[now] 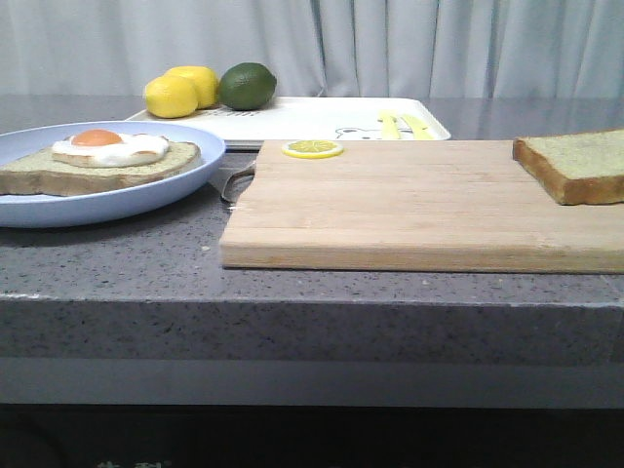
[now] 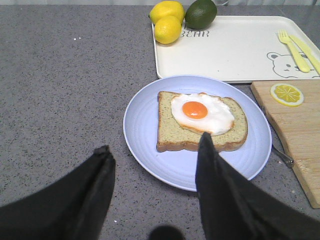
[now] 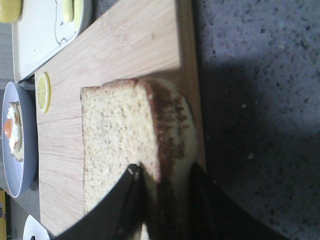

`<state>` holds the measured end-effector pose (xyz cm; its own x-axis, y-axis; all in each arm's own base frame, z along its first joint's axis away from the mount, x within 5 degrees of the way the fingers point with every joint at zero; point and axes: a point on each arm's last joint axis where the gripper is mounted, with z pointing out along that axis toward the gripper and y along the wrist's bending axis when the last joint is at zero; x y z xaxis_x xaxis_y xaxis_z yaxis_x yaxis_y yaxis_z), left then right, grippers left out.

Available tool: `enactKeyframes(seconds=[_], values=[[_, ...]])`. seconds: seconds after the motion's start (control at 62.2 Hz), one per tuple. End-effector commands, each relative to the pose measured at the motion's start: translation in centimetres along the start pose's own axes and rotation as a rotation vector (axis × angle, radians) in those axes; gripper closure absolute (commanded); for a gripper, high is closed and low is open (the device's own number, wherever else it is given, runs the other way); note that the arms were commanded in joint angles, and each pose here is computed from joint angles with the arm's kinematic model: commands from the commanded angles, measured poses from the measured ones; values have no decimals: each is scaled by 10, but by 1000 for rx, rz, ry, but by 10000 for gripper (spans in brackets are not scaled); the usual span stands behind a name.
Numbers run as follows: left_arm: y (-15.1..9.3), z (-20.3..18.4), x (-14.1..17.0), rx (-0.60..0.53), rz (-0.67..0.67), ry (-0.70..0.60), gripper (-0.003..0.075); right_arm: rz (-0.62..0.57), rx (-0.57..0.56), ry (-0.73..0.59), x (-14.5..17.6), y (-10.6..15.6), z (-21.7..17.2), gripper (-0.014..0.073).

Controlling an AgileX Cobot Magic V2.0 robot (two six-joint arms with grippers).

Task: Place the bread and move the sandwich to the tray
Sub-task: 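Lift the bread slice and carry it over the egg-topped bread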

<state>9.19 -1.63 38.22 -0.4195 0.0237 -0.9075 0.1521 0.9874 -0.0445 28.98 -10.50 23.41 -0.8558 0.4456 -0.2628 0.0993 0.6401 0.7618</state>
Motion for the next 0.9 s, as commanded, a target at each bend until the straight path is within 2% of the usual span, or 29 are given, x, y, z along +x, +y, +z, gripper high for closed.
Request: enactKeyframes(seconds=[0.0, 0.129, 0.386, 0.595, 0.708, 0.885], values=[[-1, -4, -15, 10, 3, -93, 355, -62, -141, 26, 4, 31, -14, 382], [-1, -4, -15, 10, 3, -93, 355, -74, -150, 5, 4, 37, -18, 414], [-1, -4, -15, 10, 3, -93, 355, -114, -180, -49, 7, 57, -28, 666], [-1, -4, -15, 10, 3, -93, 355, -158, -269, -95, 11, 88, -29, 663], [-1, -4, -15, 10, 3, -93, 355, -143, -351, -116, 14, 110, -29, 663], [-1, -4, -15, 10, 3, -93, 355, -199, -496, -92, 28, 152, -19, 663]])
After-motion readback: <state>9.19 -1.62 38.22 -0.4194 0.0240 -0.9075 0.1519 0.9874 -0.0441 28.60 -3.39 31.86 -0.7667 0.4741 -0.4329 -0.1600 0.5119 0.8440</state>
